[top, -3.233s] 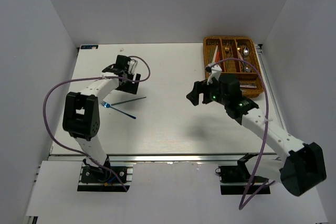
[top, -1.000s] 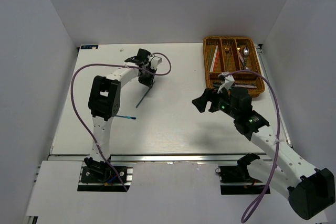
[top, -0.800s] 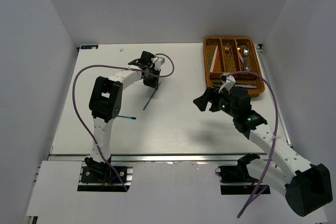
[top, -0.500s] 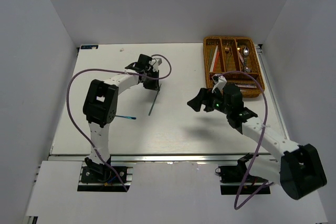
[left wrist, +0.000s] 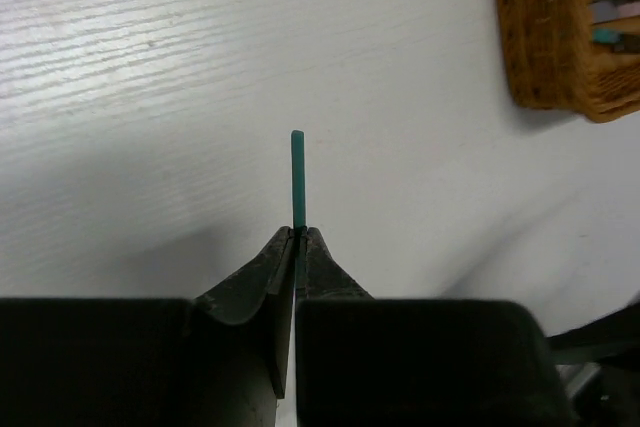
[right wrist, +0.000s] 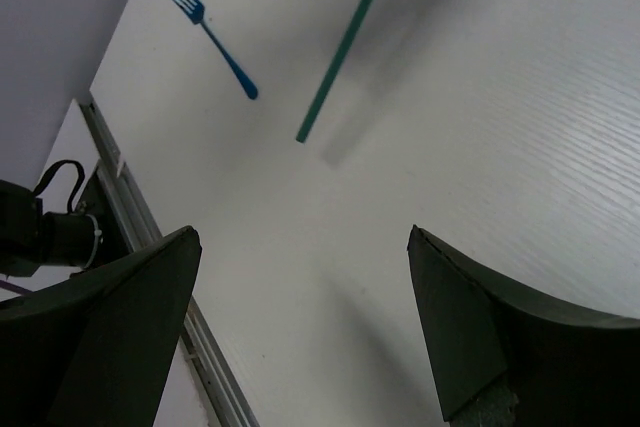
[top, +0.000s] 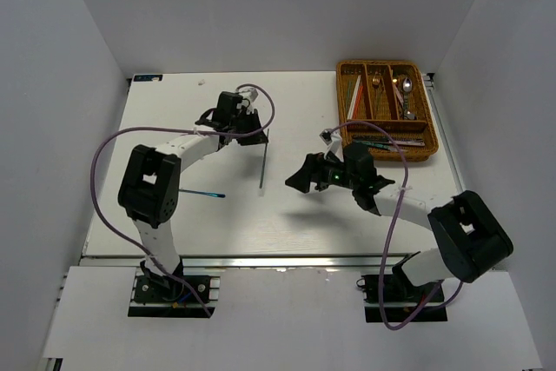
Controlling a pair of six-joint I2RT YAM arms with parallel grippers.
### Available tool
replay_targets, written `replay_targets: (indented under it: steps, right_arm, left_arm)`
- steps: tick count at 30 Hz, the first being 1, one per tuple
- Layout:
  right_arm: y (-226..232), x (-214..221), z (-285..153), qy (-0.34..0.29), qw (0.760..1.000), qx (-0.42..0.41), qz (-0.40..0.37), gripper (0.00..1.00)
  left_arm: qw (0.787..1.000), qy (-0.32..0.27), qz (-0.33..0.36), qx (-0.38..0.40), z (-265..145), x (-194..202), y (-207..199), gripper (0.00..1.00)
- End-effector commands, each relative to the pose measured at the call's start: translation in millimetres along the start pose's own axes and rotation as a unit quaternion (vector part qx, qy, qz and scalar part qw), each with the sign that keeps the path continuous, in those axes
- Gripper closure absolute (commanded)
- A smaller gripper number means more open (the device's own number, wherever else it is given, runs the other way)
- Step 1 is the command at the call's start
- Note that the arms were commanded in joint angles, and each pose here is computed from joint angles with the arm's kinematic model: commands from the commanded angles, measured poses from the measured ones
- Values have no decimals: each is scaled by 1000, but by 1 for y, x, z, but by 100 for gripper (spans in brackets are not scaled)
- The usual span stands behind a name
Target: Sort the eating utensils into containers
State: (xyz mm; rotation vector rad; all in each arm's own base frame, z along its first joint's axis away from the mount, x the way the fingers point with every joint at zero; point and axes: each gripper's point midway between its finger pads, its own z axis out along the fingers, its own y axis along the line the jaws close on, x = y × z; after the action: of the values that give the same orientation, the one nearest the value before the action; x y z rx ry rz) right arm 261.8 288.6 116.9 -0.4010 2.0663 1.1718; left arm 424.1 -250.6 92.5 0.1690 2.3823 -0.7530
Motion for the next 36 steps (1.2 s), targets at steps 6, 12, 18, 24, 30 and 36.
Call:
replay_targets:
  steps: [6, 12, 18, 24, 30, 36]
  right_arm:
    - [22, -45, 39, -49, 998, -28, -26, 12]
    - [25, -58, 61, -53, 998, -34, -32, 14]
    - [36, -68, 70, -56, 995, -61, -50, 100]
    - [4, -86, 62, -51, 996, 27, -62, 100]
    - [-97, -123, 35, 15, 981, 192, -34, 100]
    - [-195, -208, 8, 0, 942, 335, -18, 100]
  left_arm:
    - [976, -153, -58, 144, -69, -58, -90, 100]
    - [971, -150, -64, 177, -75, -47, -110, 100]
    - [974, -143, -72, 159, -70, -37, -100, 100]
    - [978, -194, -71, -24, -83, -66, -48, 33]
    - [908, -294, -126, -271, -171, -91, 23, 2]
    - [904, -263, -94, -325, -206, -62, 39, 2]
